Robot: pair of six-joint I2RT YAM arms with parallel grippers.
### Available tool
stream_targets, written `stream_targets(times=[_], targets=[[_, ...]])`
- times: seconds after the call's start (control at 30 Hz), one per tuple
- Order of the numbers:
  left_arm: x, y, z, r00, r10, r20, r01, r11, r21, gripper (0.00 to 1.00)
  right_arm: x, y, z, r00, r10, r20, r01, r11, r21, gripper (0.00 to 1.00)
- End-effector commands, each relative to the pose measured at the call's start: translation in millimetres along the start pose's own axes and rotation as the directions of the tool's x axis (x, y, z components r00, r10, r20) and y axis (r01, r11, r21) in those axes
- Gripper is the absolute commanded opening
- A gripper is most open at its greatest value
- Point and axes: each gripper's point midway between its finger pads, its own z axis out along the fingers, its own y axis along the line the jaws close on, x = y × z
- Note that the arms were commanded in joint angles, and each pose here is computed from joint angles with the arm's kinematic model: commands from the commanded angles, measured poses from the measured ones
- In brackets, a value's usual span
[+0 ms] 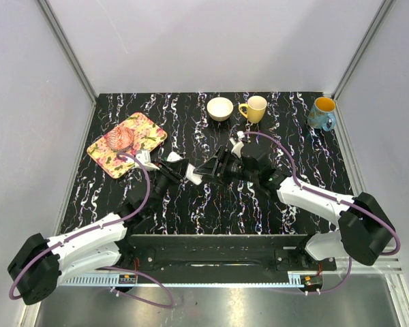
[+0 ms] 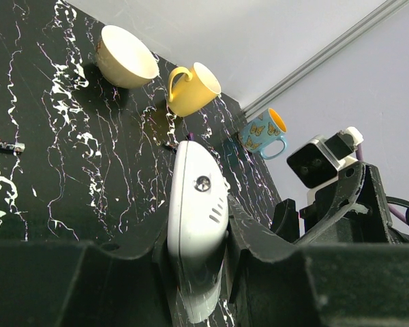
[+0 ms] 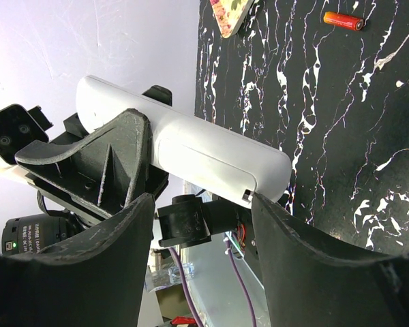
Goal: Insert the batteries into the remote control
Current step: Remove the battery cover from the remote control.
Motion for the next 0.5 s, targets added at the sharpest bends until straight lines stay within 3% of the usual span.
stream_targets(times=[0.0, 0.17, 0.37, 0.47], targets=[[-21, -30, 3, 0.997, -0.057, 0.050, 0.053, 0.996, 0.078, 0.00, -9, 22, -2, 0.999, -0.022, 0.036, 0.025, 0.997, -0.071, 0.65], [-19, -43, 0, 0.996, -0.082, 0.030, 0.077, 0.985, 0.153, 0.00, -10, 21, -1, 0.999, -0.021, 0.039, 0.024, 0.997, -0.068, 0.64], [-4, -47, -4, 0.994, -0.105, -0.028, 0.108, 0.974, 0.196, 0.00, -10, 30, -2, 0.999, -0.042, 0.032, 0.045, 0.994, -0.096, 0.50], [-1, -45, -4, 0.993, -0.109, -0.037, 0.114, 0.975, 0.191, 0.00, -11, 36, -4, 0.998, -0.058, 0.035, 0.061, 0.993, -0.099, 0.48]])
